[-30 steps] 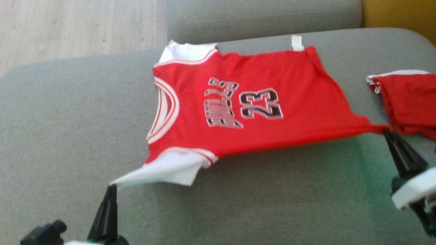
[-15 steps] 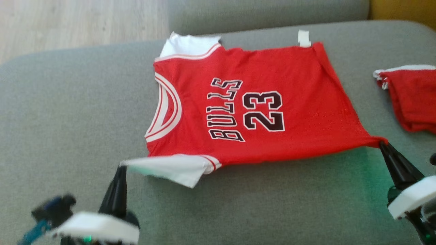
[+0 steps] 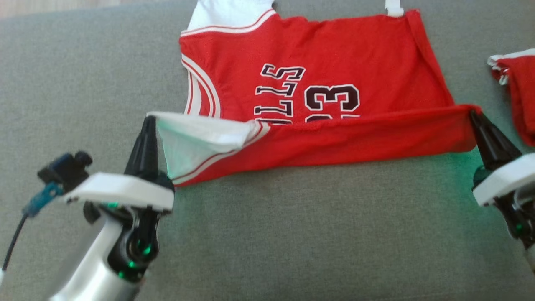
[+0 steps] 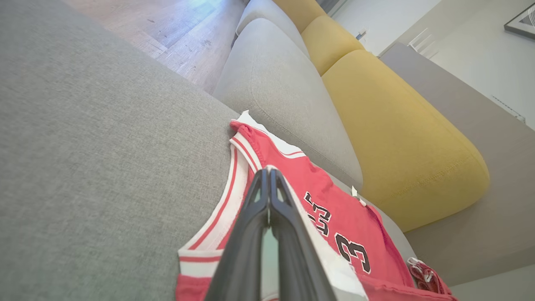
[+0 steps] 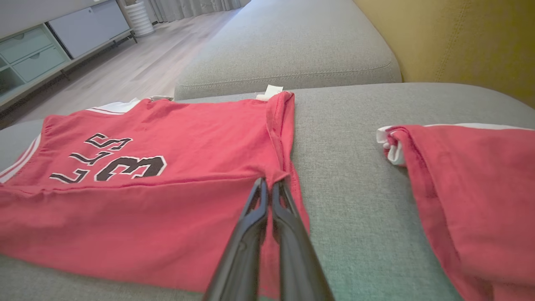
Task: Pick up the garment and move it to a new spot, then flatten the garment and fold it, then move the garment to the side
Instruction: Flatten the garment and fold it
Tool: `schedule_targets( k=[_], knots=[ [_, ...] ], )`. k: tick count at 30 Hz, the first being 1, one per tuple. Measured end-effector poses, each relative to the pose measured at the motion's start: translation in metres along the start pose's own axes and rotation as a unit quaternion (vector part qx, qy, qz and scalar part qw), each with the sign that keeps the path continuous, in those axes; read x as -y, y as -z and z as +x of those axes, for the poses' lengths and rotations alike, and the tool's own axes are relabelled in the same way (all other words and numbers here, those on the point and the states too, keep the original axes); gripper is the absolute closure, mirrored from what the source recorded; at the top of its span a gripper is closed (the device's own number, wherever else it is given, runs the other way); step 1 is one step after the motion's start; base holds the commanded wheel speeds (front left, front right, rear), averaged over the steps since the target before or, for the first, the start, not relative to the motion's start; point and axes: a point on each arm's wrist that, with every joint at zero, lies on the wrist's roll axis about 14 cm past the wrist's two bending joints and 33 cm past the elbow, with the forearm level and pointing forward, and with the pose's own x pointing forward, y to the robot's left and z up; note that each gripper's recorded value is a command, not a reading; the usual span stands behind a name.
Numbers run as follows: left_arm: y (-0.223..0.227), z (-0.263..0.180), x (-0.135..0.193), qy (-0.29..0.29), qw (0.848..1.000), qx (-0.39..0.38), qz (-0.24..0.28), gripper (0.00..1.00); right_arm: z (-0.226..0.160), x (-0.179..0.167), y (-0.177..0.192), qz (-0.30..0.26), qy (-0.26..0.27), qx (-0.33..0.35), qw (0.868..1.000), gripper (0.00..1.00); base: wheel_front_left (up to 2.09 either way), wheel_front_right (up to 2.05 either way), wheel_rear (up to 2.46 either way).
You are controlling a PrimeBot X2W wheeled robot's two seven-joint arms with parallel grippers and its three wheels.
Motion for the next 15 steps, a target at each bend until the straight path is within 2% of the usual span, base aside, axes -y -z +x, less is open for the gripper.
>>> schedule_targets(
  k=[7,8,9,10,11,15],
  knots=[
    [0.0,0.029,-0.012,-0.005,1.0,-0.009,0.005,1.0,0.022,-0.002,0.002,-0.009,-0.01,-0.008,1.0,1.0,0.0,0.0,0.0],
    [0.001,0.032,-0.012,-0.004,1.0,-0.01,0.008,1.0,0.024,-0.002,0.003,-0.008,-0.009,-0.01,1.0,0.93,0.0,0.0,0.0],
    [0.001,0.034,-0.012,-0.002,1.0,-0.009,0.01,0.82,0.025,-0.001,0.004,-0.006,-0.007,-0.01,1.0,0.42,0.0,0.0,0.0],
    [0.0,0.036,-0.013,-0.001,1.0,-0.006,0.013,0.52,0.026,0.001,0.005,-0.004,-0.005,-0.009,1.0,0.0,0.0,0.0,0.0],
    [0.001,0.038,-0.014,-0.003,1.0,-0.007,0.019,0.0,0.027,0.002,0.005,-0.004,-0.002,-0.008,1.0,0.0,0.0,0.0,0.0],
    [-0.002,0.036,-0.019,-0.007,0.997,0.016,0.074,0.0,0.026,0.005,0.002,0.001,0.005,0.014,1.0,0.0,0.0,0.0,0.0]
  ],
)
